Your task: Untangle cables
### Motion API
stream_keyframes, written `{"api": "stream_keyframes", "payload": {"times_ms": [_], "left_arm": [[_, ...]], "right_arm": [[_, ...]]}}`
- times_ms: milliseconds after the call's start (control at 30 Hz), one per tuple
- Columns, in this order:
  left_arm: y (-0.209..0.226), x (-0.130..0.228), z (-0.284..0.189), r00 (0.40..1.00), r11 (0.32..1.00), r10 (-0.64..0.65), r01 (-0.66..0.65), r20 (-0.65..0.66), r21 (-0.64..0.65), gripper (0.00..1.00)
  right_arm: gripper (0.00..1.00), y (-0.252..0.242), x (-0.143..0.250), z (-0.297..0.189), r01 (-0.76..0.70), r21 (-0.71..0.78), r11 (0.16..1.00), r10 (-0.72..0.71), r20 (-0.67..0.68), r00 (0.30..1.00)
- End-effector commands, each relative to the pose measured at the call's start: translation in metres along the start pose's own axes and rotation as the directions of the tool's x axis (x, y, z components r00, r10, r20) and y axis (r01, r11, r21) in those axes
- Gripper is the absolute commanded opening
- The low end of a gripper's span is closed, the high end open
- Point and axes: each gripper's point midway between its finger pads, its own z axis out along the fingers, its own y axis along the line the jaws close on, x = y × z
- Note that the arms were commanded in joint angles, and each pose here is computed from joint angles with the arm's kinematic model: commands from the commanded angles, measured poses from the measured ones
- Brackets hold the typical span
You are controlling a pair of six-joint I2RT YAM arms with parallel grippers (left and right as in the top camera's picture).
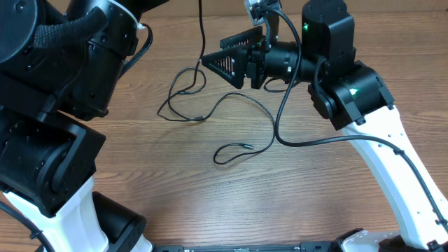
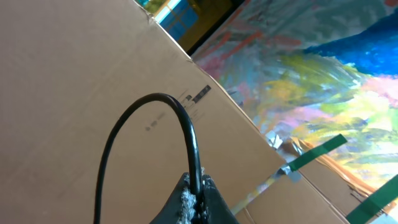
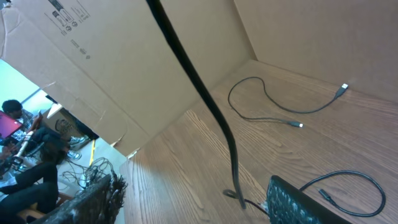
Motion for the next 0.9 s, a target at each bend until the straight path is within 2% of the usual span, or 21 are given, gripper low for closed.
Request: {"api": "stream_keyframes", "payload": {"times_ms": [0, 233, 400, 500, 567, 700, 833, 867], "left_arm": [[-0.016, 0.0, -0.009, 0.999, 0.997, -0.026, 0.027, -0.024, 0.071, 0.04], [-0.033, 0.008, -0.011, 0.991, 0.983, -0.09, 0.104, -0.096, 0.152, 0.04], [-0.034, 0.009, -0.011, 0.99, 0.981, -0.095, 0.111, -0.103, 0.159, 0.04], [-0.034, 0.009, -0.011, 0.99, 0.981, -0.094, 0.11, -0.103, 0.159, 0.04], [-0.035, 0.009, -0.011, 0.99, 0.981, -0.095, 0.11, -0.102, 0.16, 0.04], [-0.033, 0.007, -0.011, 0.991, 0.983, -0.096, 0.109, -0.089, 0.149, 0.04], [-0.029, 0.003, -0.01, 0.993, 0.986, -0.098, 0.105, -0.065, 0.129, 0.04], [-0.025, 0.002, -0.009, 0.994, 0.988, -0.096, 0.101, -0.051, 0.114, 0.04]], "right_arm": [[0.72, 0.005, -0.009, -0.006, 0.022, 0.008, 1.0, -0.022, 0.028, 0.999], [0.72, 0.006, -0.009, -0.005, 0.026, 0.004, 1.0, -0.026, 0.03, 0.999], [0.72, 0.007, -0.009, -0.005, 0.027, 0.003, 1.0, -0.028, 0.031, 0.999], [0.63, 0.007, -0.009, -0.005, 0.027, 0.003, 1.0, -0.027, 0.031, 0.999], [0.63, 0.007, -0.009, -0.005, 0.027, 0.003, 1.0, -0.027, 0.031, 0.999], [0.49, 0.006, -0.009, -0.005, 0.025, 0.003, 1.0, -0.025, 0.029, 0.999], [0.26, 0.006, -0.006, -0.005, 0.016, 0.006, 1.0, -0.016, 0.02, 1.0], [0.15, 0.005, -0.005, -0.005, 0.009, 0.008, 1.0, -0.009, 0.014, 1.0]]}}
